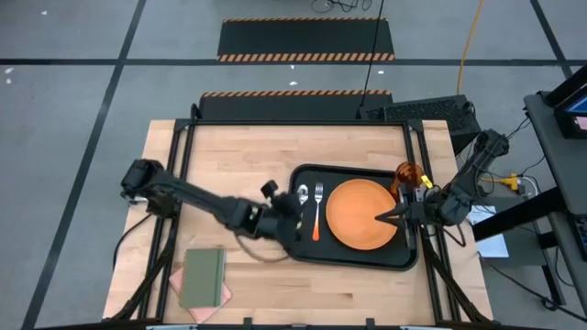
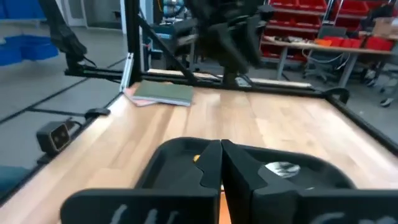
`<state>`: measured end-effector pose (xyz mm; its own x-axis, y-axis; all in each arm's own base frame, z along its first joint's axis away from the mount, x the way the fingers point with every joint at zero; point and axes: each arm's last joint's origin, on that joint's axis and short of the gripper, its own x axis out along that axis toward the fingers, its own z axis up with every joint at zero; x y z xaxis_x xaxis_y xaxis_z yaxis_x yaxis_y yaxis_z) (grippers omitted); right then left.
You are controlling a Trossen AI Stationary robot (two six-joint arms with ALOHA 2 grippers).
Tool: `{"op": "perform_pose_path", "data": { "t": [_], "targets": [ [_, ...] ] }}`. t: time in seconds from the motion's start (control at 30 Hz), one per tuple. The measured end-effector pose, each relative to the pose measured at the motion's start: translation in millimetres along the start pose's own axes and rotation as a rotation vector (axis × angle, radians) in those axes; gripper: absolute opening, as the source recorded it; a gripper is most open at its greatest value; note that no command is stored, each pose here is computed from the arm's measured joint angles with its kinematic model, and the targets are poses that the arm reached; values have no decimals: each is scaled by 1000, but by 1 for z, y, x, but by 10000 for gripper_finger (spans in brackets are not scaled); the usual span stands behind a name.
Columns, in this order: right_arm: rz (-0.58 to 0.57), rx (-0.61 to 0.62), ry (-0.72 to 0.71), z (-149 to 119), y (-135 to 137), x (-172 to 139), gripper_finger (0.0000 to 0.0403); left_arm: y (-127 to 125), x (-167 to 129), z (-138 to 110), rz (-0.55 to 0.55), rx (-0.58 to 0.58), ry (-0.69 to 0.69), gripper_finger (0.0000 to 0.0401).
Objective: Pick and place plate/cup/fork/spoon on tray
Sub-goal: Return to Home Position
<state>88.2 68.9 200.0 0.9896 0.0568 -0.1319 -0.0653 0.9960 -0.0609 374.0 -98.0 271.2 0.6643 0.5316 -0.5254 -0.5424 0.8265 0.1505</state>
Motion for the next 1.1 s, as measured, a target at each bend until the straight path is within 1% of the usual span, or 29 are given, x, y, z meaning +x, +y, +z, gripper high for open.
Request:
{"op": "perform_pose_path", "data": {
  "t": [0.03, 0.13, 0.2, 0.27, 0.33, 0.43, 0.5, 0.57, 0.67, 0.73, 0.8, 0.93, 1.0, 1.1],
  "targets": [
    [1, 4, 8, -1, 0, 0, 0, -3, -3, -5, -15, 24, -6, 133],
    [-3, 12, 31, -4, 2, 2, 0, -8, -13, -11, -70, 6, -57, 133],
    [-3, 19, 40, -5, 2, 3, 0, -12, -17, -16, -134, -4, -99, 133],
    [-6, 26, 49, -6, 3, 4, 0, -15, -14, -33, -180, 42, -102, 133],
    [-8, 30, 61, -10, 4, 5, 0, -17, -7, -44, -227, 37, -125, 133],
    [-20, 56, 84, -20, 5, 7, 0, -4, 9, -53, -207, -48, -123, 133],
    [-24, 97, 100, -28, 5, 7, 0, 5, 23, -61, -197, -123, -66, 133],
    [-24, 140, 118, -35, 5, 8, 0, 14, 36, -72, -188, -174, 11, 133],
    [-37, 189, 134, -42, 5, 8, 0, 27, 46, -81, -133, -209, 77, 133],
    [-57, 201, 133, -45, 5, 9, 0, 37, 53, -87, -103, -203, 118, 133],
    [-73, 207, 129, -45, 5, 9, 0, 45, 60, -95, -100, -212, 166, 133],
    [-87, 198, 117, -44, 5, 10, 0, 59, 69, -107, -58, -335, 213, 133],
    [-87, 193, 118, -44, 5, 10, 0, 64, 71, -112, -31, -373, 237, 133],
    [-96, 190, 116, -44, 5, 10, 0, 67, 73, -112, -11, -411, 250, 133]
  ]
}}
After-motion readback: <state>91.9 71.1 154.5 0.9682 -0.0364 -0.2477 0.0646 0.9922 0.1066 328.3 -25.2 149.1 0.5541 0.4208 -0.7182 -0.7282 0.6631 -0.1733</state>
